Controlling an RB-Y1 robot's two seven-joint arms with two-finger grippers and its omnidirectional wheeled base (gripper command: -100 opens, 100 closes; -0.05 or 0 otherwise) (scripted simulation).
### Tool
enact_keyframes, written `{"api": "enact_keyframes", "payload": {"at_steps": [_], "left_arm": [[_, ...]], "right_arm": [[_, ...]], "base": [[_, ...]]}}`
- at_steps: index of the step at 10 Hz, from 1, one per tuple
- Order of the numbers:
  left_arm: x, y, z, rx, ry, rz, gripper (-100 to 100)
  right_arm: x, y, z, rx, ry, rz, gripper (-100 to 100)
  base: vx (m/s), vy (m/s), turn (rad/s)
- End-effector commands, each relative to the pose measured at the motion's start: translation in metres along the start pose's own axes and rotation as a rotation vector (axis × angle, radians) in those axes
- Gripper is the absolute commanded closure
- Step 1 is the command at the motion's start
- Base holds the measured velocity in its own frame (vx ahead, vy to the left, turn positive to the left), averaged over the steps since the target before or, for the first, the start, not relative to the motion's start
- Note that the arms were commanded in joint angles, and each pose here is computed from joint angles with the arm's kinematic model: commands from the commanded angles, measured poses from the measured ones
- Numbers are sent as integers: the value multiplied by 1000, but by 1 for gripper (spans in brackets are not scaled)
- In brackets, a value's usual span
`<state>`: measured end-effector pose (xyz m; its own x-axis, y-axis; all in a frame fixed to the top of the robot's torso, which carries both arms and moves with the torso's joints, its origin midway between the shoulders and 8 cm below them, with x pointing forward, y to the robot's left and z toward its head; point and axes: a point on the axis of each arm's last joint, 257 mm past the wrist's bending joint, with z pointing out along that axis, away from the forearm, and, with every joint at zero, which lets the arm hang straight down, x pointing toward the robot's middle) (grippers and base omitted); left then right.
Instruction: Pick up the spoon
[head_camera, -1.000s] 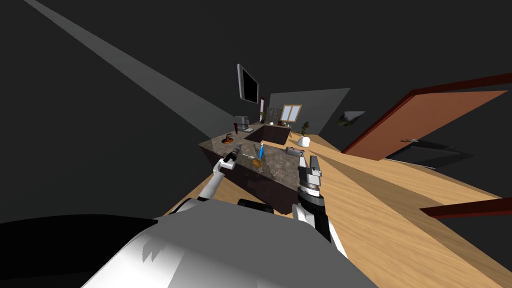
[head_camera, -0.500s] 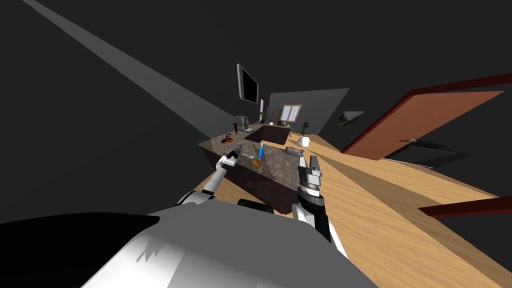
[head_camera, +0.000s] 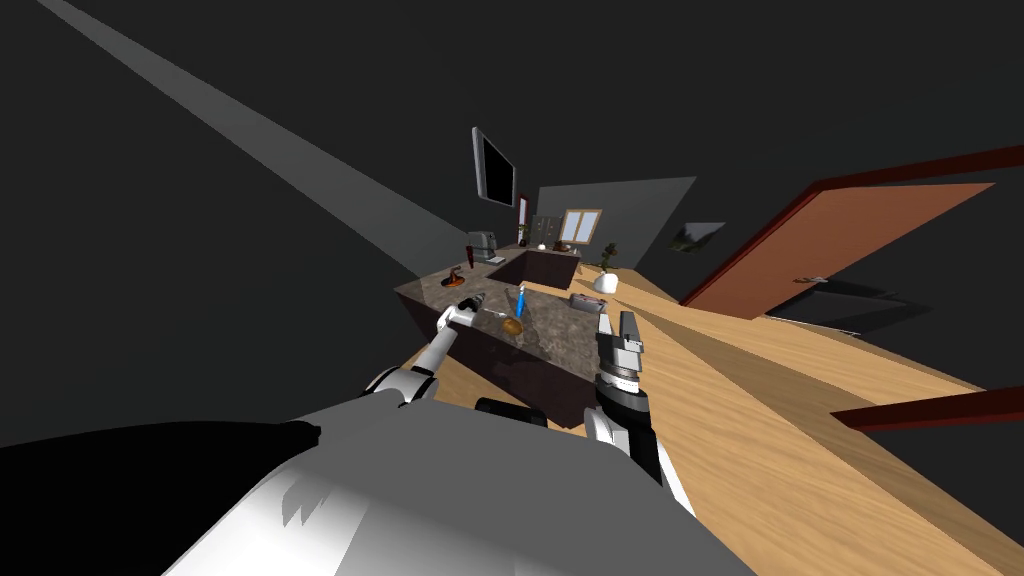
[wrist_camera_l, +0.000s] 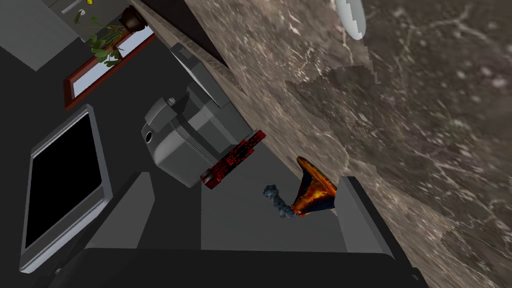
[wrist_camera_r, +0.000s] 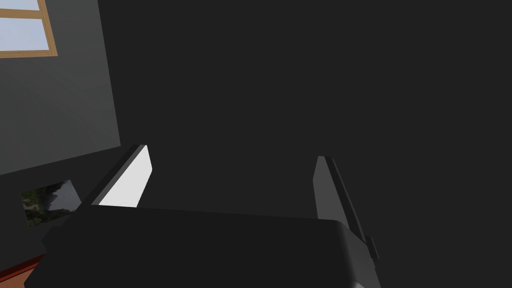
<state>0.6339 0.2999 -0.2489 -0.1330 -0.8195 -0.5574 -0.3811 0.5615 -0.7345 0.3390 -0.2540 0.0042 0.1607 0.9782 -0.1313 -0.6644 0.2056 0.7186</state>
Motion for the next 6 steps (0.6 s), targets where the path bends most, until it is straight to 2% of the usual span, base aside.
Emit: {"api": "enact_keyframes", "payload": {"at_steps": [1, 2, 3, 4, 5, 6], "left_arm": [[2, 10, 4, -53, 18, 9, -100], [-2, 7, 9, -79, 20, 25, -100], [3, 19, 11, -122, 37, 26, -100], [-2, 16, 15, -144, 38, 41, -100], [3, 26, 16, -182, 53, 41, -100], [-2, 22, 20, -206, 54, 56, -100]], "right_arm": [[0, 0, 0, 0, 0, 0, 0], [0, 0, 0, 0, 0, 0, 0], [0, 0, 0, 0, 0, 0, 0], [0, 0, 0, 0, 0, 0, 0], [0, 0, 0, 0, 0, 0, 0], [0, 0, 0, 0, 0, 0, 0]], "base": [[6, -13, -20], [7, -20, -41], [6, -17, -19], [5, -23, -43], [5, -20, -25], [7, -24, -40]]}}
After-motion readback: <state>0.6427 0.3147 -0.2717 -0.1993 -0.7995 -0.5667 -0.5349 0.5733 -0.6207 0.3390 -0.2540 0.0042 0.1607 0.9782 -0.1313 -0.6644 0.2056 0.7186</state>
